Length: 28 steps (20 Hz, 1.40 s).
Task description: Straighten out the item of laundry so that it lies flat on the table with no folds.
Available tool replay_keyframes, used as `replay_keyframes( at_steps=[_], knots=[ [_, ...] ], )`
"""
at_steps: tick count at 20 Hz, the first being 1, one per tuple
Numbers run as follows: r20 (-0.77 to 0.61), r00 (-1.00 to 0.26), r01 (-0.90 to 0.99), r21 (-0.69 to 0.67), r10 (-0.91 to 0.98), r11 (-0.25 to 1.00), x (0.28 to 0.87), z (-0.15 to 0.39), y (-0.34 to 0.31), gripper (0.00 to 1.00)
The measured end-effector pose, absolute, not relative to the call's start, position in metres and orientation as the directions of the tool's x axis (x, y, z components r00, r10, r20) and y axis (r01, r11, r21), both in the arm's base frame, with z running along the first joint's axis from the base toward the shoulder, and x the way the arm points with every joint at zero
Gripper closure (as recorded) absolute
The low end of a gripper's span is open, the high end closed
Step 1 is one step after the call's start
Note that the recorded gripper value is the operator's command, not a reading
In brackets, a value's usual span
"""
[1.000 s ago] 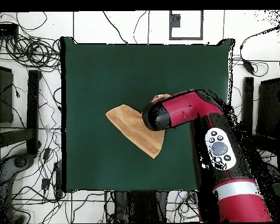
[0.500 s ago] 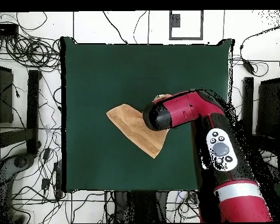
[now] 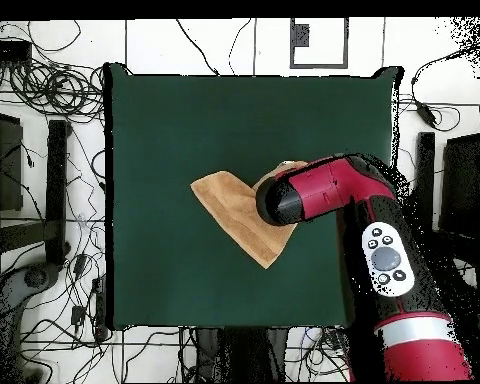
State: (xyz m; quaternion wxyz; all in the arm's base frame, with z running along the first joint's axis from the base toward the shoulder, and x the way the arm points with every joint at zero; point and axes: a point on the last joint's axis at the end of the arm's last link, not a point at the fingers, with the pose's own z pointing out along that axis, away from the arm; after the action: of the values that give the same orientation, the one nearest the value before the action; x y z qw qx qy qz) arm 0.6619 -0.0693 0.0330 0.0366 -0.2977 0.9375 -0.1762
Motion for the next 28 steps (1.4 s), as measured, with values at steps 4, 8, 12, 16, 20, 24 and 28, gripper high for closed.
replay_keyframes(
  at_steps=[4, 8, 12, 16, 20, 24, 28],
  knots=[
    [0.053, -0.801, -0.566, -0.391, -0.597, 0.725, 0.665, 0.032, -0.087, 1.00],
    [0.067, -0.791, -0.579, -0.404, -0.608, 0.708, 0.664, 0.031, -0.105, 1.00],
    [0.074, -0.795, -0.576, -0.404, -0.603, 0.710, 0.663, 0.031, -0.132, 1.00],
    [0.057, -0.806, -0.561, -0.393, -0.590, 0.728, 0.664, 0.030, -0.145, 1.00],
    [-0.001, -0.835, -0.513, -0.358, -0.550, 0.780, 0.669, 0.027, -0.159, 0.00],
    [-0.035, -0.845, -0.493, -0.335, -0.534, 0.803, 0.672, 0.023, -0.161, 0.00],
    [-0.069, -0.854, -0.472, -0.317, -0.516, 0.823, 0.679, 0.027, -0.162, 0.00]
  ],
)
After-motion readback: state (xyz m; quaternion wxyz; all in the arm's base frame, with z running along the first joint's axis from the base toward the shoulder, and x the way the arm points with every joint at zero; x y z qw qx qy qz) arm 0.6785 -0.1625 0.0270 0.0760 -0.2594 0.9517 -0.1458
